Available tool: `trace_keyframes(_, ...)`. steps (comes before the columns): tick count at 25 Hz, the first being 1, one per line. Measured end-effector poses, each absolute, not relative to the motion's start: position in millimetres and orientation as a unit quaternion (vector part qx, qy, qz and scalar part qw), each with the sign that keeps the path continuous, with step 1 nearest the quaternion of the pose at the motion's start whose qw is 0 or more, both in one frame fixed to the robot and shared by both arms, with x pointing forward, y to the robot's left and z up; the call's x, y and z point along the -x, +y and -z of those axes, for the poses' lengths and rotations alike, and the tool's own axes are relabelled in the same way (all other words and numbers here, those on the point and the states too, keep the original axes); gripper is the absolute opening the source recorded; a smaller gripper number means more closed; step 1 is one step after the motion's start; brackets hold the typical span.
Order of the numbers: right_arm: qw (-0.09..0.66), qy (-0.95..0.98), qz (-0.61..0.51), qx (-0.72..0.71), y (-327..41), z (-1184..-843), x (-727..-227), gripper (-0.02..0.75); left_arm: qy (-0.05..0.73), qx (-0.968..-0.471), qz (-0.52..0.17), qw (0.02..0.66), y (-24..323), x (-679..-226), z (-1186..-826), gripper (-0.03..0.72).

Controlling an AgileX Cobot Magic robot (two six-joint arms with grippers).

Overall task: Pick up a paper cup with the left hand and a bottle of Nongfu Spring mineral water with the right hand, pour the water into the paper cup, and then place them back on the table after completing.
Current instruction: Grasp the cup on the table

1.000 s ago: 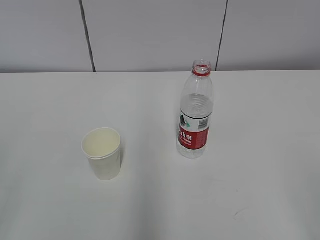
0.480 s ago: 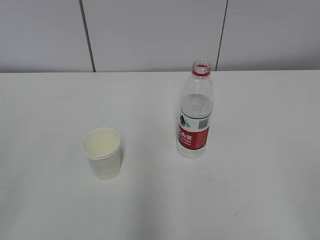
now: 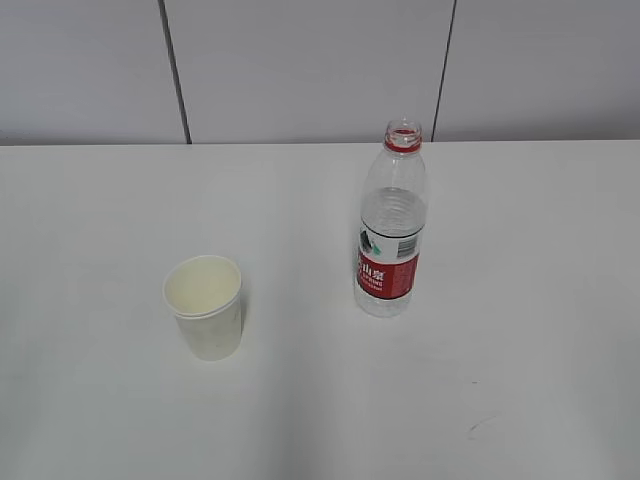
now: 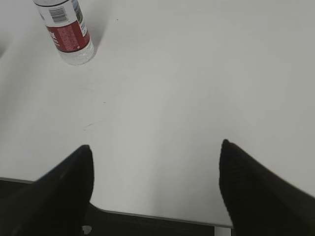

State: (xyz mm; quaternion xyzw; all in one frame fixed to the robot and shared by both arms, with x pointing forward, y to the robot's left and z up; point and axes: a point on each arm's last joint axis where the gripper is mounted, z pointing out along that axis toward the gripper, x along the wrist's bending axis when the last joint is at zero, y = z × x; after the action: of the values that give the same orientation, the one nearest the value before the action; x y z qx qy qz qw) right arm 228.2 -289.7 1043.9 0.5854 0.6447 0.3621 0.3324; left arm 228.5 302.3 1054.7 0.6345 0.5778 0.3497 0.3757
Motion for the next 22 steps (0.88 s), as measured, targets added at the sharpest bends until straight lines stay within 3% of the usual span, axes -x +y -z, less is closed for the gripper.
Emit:
trace_keyframes(8, 0.355, 0.636, -0.38, -0.57, -290, -1052, -228, 0.588, 0.572, -0.628, -0.36, 0.386, 302, -228, -1059, 0.533)
trace_keyframes(16, 0.432, 0.614, -0.411, -0.517, -292, -1081, -264, 0.588, 0.514, -0.564, -0.442, 0.471, 302, -240, -1081, 0.532)
trace_keyframes(22, 0.488, 0.597, -0.434, -0.467, -293, -1078, -294, 0.588, 0.488, -0.534, -0.468, 0.508, 299, -262, -1062, 0.532)
